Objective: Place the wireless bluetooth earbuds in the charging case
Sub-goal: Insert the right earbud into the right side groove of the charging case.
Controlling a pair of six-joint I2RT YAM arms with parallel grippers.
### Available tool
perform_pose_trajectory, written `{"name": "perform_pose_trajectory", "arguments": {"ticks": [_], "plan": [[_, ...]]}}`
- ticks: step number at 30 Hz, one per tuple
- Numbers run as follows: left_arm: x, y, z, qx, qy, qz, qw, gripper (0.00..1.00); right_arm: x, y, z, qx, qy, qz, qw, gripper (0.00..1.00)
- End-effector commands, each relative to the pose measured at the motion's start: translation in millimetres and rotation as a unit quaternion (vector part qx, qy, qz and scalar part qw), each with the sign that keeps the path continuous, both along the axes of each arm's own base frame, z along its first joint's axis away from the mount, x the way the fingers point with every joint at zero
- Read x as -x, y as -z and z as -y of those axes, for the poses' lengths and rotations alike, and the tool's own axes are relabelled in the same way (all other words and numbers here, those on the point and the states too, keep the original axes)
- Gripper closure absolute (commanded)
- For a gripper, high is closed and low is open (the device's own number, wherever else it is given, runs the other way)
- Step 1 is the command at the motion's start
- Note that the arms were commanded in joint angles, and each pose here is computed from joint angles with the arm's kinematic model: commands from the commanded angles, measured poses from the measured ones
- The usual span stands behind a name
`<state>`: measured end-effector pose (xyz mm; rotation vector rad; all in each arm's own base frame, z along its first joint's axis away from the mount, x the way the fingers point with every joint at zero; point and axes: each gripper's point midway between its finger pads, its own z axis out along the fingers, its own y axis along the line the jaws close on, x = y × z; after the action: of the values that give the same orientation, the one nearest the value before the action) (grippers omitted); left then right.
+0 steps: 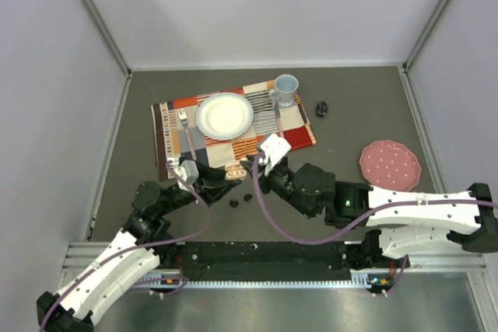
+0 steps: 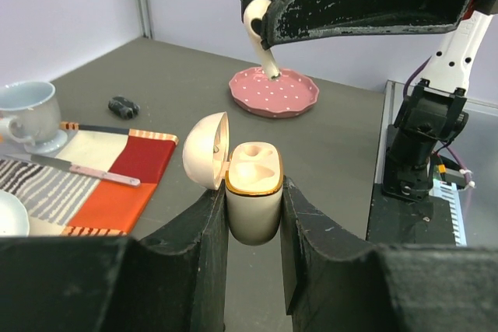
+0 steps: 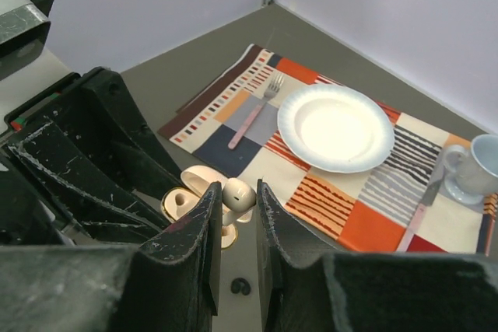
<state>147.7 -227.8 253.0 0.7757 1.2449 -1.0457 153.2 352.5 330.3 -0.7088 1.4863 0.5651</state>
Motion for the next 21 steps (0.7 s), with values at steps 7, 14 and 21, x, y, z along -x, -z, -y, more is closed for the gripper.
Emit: {"name": "perform_pose_trajectory", "arguments": {"ticks": [7,14,21], "plan": [[6.7,-29.9,-5.0,0.033,-0.002,0.064,0.997,1.0,15.5,-7.5,-21.5,-0.024,-0.041,-0.01,0.999,1.0],[7.4,-32.5,-5.6,0.036,-0.002,0.065,0.997,1.0,12.2,1.1,-21.8,-0.007,-0.032,-0.009,0.999,1.0],[6.7,-34.3,-7.3,0.039,-0.008,0.066,0.997,1.0,6.1,10.1,-20.3,0.017,-0.013,0.002,1.0,1.0]]}}
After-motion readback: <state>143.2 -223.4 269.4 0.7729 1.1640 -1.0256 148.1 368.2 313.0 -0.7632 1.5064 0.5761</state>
